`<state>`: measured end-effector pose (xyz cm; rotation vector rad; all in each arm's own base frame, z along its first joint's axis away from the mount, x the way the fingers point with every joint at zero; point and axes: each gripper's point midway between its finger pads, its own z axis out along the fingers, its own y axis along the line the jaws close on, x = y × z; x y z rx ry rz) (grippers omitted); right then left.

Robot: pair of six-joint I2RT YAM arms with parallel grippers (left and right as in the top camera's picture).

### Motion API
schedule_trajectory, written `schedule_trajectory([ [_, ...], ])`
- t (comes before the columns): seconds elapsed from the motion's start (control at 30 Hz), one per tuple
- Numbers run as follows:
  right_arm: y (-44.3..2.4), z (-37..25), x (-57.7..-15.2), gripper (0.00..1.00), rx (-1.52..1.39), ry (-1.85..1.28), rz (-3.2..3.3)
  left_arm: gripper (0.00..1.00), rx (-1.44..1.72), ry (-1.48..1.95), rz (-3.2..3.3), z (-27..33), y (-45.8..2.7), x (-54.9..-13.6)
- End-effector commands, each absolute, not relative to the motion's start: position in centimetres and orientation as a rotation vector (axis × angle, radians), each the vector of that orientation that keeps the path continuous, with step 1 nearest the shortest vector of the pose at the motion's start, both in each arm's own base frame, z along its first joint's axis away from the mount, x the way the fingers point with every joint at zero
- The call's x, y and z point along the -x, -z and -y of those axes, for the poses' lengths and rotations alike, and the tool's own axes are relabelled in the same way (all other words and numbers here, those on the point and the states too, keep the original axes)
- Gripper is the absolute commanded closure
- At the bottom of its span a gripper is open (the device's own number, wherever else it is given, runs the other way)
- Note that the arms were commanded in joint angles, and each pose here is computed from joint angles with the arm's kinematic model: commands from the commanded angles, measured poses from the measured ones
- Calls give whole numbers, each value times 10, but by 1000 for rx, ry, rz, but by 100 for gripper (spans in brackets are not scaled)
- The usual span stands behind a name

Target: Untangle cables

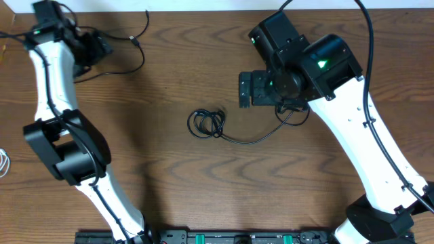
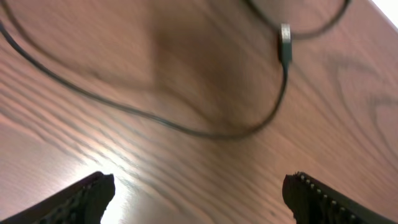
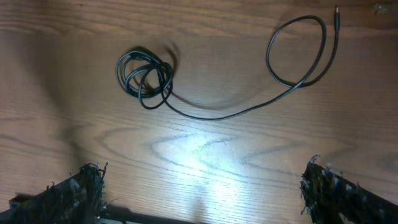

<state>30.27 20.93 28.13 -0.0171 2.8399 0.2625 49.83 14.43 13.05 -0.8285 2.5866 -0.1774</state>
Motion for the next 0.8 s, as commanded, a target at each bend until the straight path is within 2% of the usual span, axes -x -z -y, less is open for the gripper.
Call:
schedule_trajectory([
  [0.0,-280,-213,-300,1,53,-258,-2841,9,1038,140,-2579,-131,-123,-489],
  [0.33,-278,-213,-293,1,98,-238,-2861,9,1775,87,-2321,-145,-67,-476],
  [0.43,-278,-213,-293,1,102,-239,-2858,13,1896,178,-2304,-139,-47,-476],
  [0.67,-279,-214,-295,1,106,-238,-2850,15,1804,266,-2286,-143,-21,-507],
  [0.77,-279,-213,-295,1,105,-235,-2848,26,1767,262,-2227,-154,-25,-520],
])
